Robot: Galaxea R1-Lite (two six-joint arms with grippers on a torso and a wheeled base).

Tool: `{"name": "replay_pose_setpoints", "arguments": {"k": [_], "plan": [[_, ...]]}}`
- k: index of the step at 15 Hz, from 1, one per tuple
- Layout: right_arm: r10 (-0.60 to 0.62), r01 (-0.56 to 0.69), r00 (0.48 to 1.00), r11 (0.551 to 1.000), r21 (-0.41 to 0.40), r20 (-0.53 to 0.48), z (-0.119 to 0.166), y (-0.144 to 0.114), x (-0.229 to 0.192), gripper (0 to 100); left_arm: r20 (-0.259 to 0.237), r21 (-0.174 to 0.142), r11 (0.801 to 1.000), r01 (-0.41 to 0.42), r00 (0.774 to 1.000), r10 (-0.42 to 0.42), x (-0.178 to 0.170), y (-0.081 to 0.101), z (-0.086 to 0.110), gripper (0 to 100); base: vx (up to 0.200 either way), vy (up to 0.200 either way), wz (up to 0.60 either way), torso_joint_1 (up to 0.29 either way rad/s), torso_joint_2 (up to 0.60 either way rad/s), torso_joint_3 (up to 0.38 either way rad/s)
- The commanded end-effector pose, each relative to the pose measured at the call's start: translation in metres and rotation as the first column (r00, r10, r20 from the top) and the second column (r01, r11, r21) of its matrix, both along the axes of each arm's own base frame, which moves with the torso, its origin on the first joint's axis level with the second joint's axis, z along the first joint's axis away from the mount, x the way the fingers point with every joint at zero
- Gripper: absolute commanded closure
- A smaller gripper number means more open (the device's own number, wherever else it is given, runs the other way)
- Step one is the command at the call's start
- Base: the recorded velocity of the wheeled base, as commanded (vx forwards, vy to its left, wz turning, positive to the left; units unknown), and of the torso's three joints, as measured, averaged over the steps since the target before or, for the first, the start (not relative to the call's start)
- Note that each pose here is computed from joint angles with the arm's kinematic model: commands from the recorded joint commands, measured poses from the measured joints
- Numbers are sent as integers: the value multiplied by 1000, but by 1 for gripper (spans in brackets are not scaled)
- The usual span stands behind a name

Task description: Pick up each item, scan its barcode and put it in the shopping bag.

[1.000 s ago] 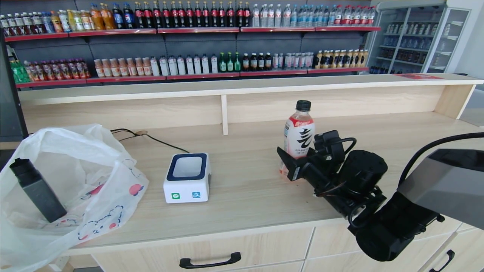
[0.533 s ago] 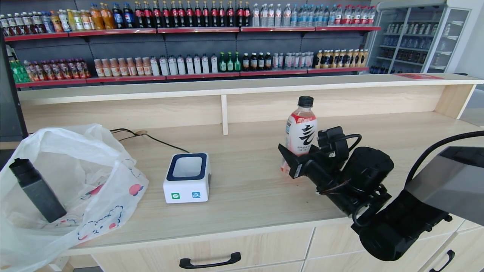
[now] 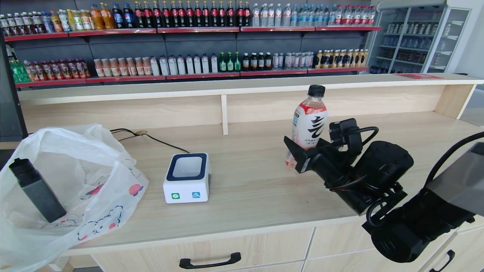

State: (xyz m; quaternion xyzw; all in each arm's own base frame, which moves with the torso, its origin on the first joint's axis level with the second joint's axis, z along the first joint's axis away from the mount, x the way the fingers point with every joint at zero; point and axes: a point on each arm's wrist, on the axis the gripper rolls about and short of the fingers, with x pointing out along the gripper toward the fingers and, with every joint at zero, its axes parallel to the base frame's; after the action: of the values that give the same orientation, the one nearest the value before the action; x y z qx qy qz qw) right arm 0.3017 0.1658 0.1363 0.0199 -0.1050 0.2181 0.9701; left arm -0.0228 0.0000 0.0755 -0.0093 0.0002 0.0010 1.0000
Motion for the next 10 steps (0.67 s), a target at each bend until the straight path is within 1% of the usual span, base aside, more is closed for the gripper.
{"name": "replay_pose_setpoints", "arguments": {"k": [1, 3, 5, 6, 7, 10], "plan": [[5, -5, 999, 1000, 17, 33, 16, -6, -13, 100, 0, 0, 1000, -1, 1000, 1, 0, 0, 0, 0, 0, 0, 0, 0, 0, 0], [17, -18, 999, 1000, 21, 38, 23, -9, -28, 100, 0, -1, 1000, -3, 1000, 3, 0, 0, 0, 0, 0, 0, 0, 0, 0, 0], [52, -52, 998, 998, 22, 43, 32, -12, -54, 100, 0, -4, 1000, -3, 1000, 3, 0, 0, 0, 0, 0, 0, 0, 0, 0, 0], [59, -60, 997, 998, 22, 43, 33, -14, -61, 100, -1, -4, 1000, -3, 1000, 3, 0, 0, 0, 0, 0, 0, 0, 0, 0, 0], [86, -88, 995, 996, 30, 59, 41, -15, -77, 100, 0, -4, 1000, -3, 1000, 3, 0, 0, 0, 0, 0, 0, 0, 0, 0, 0], [121, -123, 990, 992, 36, 68, 47, -23, -103, 100, -1, -8, 1000, -3, 1000, 3, 0, 0, 0, 0, 0, 0, 0, 0, 0, 0]]}}
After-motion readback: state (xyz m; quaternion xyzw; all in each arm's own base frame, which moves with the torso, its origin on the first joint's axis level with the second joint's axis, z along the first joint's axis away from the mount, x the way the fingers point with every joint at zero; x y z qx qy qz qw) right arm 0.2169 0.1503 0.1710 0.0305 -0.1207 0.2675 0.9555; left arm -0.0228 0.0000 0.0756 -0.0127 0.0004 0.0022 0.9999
